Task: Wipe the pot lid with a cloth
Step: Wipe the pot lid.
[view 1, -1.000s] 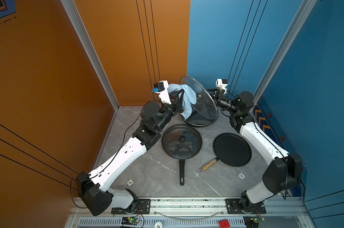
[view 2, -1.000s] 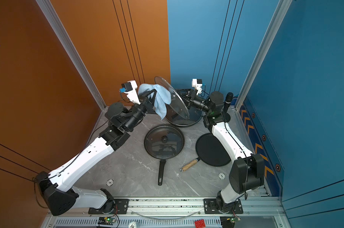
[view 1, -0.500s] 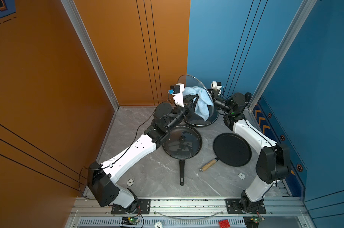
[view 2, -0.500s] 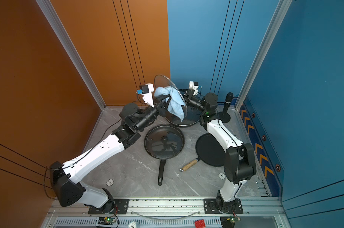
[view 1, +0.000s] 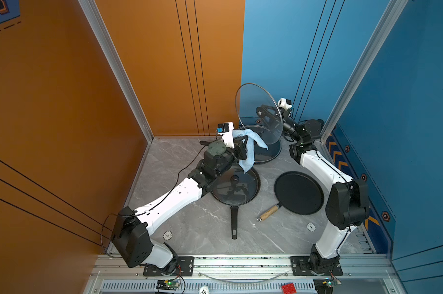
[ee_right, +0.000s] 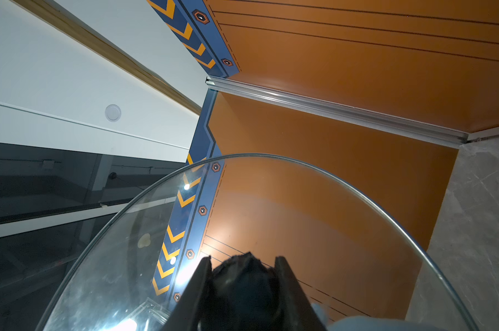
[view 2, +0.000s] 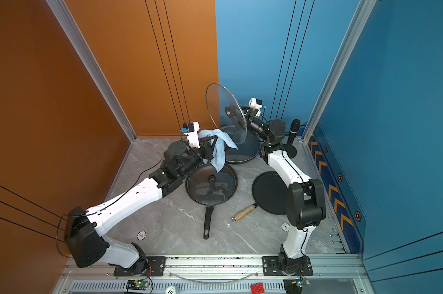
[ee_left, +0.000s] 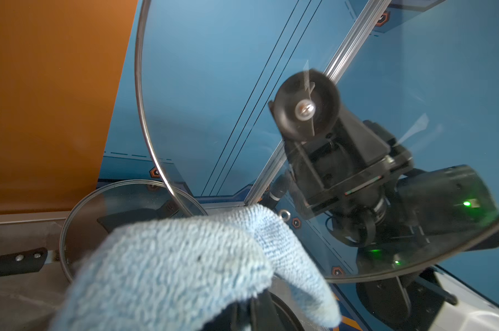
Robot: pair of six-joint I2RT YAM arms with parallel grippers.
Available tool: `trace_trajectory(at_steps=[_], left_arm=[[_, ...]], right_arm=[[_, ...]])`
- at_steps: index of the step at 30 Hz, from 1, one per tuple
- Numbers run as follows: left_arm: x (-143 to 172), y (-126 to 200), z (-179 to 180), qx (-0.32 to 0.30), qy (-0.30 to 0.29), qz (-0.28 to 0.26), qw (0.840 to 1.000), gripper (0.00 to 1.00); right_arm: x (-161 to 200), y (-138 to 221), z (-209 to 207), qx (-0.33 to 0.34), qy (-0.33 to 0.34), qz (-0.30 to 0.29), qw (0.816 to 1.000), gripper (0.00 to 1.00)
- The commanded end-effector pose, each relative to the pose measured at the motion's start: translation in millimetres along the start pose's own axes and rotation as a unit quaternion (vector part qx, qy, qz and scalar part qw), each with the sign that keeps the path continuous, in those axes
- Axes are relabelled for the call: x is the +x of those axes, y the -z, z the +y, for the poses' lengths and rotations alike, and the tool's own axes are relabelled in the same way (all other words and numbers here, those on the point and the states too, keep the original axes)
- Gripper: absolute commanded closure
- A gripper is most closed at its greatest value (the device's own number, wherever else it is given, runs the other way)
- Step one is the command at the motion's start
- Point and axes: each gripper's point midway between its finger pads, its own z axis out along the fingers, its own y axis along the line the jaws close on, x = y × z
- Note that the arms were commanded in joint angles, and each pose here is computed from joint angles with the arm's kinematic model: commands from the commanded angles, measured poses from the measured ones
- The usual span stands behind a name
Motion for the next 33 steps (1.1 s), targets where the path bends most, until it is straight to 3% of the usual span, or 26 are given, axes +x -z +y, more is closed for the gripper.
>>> trace_trajectory(at_steps=[1, 5, 10, 13, 17, 21, 25, 27, 30, 33], left_arm=[[-71.8, 19.7, -52.2, 0.074, -0.023, -0.071, 0.994, 1.0], [-104.7, 17.0, -83.1, 0.113, -0.073, -0.11, 0.985, 1.0], [-133.3, -4.2, -73.3, 0.116, -0.077, -0.139, 0.981, 1.0], [-114.9, -19.4, -49.8, 0.09, -0.063, -0.116, 0.987, 1.0], [-62.4, -31.6, 6.2, 0.02, -0.015, -0.065, 0.998, 1.0], [-19.0, -19.6, 49.4, -0.045, 0.02, -0.025, 0.998, 1.0], [-15.3, 7.4, 69.5, -0.094, 0.013, -0.02, 0.995, 1.0], [-27.7, 20.7, 70.9, -0.108, -0.002, -0.03, 0.994, 1.0], [-50.4, 40.7, 70.4, -0.128, -0.036, -0.04, 0.99, 1.0], [-70.0, 63.0, 72.0, -0.158, -0.072, -0.044, 0.984, 1.0]], right_arm=[[12.6, 1.1, 37.5, -0.029, 0.048, 0.008, 0.998, 0.96], [18.1, -5.9, 34.7, -0.032, 0.047, 0.02, 0.998, 0.96], [26.5, -16.0, 34.3, -0.035, 0.045, 0.043, 0.997, 0.96], [26.5, -16.8, 44.6, -0.045, 0.054, 0.047, 0.996, 0.96], [26.6, -17.4, 52.2, -0.053, 0.061, 0.046, 0.996, 0.96], [22.5, -13.3, 54.1, -0.053, 0.067, 0.041, 0.995, 0.96], [10.4, -5.8, 50.0, -0.032, 0.083, 0.029, 0.996, 0.96], [5.6, -2.3, 41.3, 0.001, 0.108, 0.026, 0.994, 0.97], [2.2, 7.4, 8.0, 0.121, 0.154, 0.021, 0.98, 0.98], [2.7, 32.3, -22.8, 0.283, 0.26, 0.018, 0.923, 0.98]])
